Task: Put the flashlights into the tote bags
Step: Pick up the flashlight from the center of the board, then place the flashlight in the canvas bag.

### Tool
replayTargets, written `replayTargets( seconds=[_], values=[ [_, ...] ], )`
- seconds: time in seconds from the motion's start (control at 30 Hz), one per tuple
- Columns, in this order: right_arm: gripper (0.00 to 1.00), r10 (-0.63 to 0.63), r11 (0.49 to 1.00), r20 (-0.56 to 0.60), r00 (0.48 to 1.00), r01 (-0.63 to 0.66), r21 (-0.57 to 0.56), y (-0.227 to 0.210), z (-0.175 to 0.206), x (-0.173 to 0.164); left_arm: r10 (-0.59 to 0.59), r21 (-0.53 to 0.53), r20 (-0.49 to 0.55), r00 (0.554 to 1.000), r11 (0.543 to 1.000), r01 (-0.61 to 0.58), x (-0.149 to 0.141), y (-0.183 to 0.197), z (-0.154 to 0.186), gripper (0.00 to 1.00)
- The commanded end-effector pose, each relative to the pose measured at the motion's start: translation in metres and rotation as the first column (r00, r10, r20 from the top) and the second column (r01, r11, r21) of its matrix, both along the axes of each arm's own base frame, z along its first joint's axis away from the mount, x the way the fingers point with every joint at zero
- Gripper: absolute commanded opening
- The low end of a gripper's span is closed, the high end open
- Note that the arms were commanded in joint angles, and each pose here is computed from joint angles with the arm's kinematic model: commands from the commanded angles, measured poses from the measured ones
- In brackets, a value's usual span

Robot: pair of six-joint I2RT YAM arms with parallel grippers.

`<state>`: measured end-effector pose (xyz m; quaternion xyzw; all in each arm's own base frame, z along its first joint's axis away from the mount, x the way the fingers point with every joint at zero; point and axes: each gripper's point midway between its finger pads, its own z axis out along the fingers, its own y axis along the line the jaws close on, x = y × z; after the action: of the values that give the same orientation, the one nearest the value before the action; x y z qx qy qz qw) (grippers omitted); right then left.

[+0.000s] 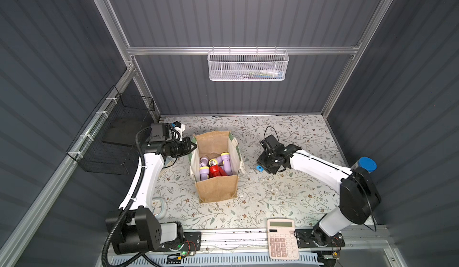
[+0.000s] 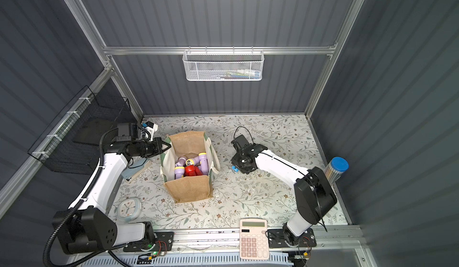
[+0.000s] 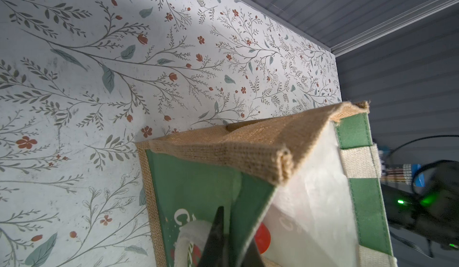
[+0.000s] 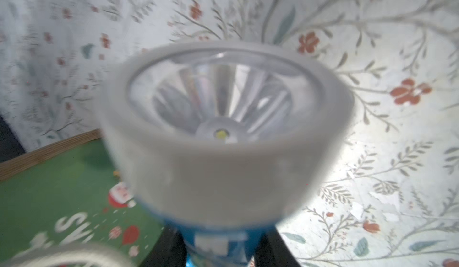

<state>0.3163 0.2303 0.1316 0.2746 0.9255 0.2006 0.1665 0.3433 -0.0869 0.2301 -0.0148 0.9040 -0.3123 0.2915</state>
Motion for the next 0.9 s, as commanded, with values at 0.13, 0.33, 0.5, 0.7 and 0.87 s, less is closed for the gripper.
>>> replayTargets(
  seconds=[0.13,0.33,0.5,0.7,0.87],
  values=[
    [0.08,0.262,0.962,0.433,0.863,-0.271,-0.043,0.036,0.151,0.023,-0.045,-0.082,0.072,0.996,0.995,0.051,-0.002,-0.013,0.029,0.0],
    [0.08,0.433,0.856,0.576,0.693,-0.517,-0.021,0.101,0.217,0.004,-0.036,-0.083,0.063,0.997,0.996,0.041,-0.003,-0.013,0.027,0.0],
    [0.1,0.571,0.725,0.584,0.577,-0.688,-0.029,0.16,0.217,-0.021,-0.031,-0.082,0.055,0.998,0.996,0.035,-0.005,-0.012,0.025,0.0],
    [0.11,0.684,0.603,0.496,0.535,-0.797,0.029,0.206,0.168,-0.044,-0.022,-0.078,0.065,0.998,0.997,0.027,-0.004,-0.011,0.029,0.0],
    [0.12,0.779,0.54,0.341,0.527,-0.839,0.065,0.223,0.107,-0.054,-0.018,-0.08,0.068,0.997,0.996,0.024,-0.004,-0.011,0.032,0.0]
  ],
)
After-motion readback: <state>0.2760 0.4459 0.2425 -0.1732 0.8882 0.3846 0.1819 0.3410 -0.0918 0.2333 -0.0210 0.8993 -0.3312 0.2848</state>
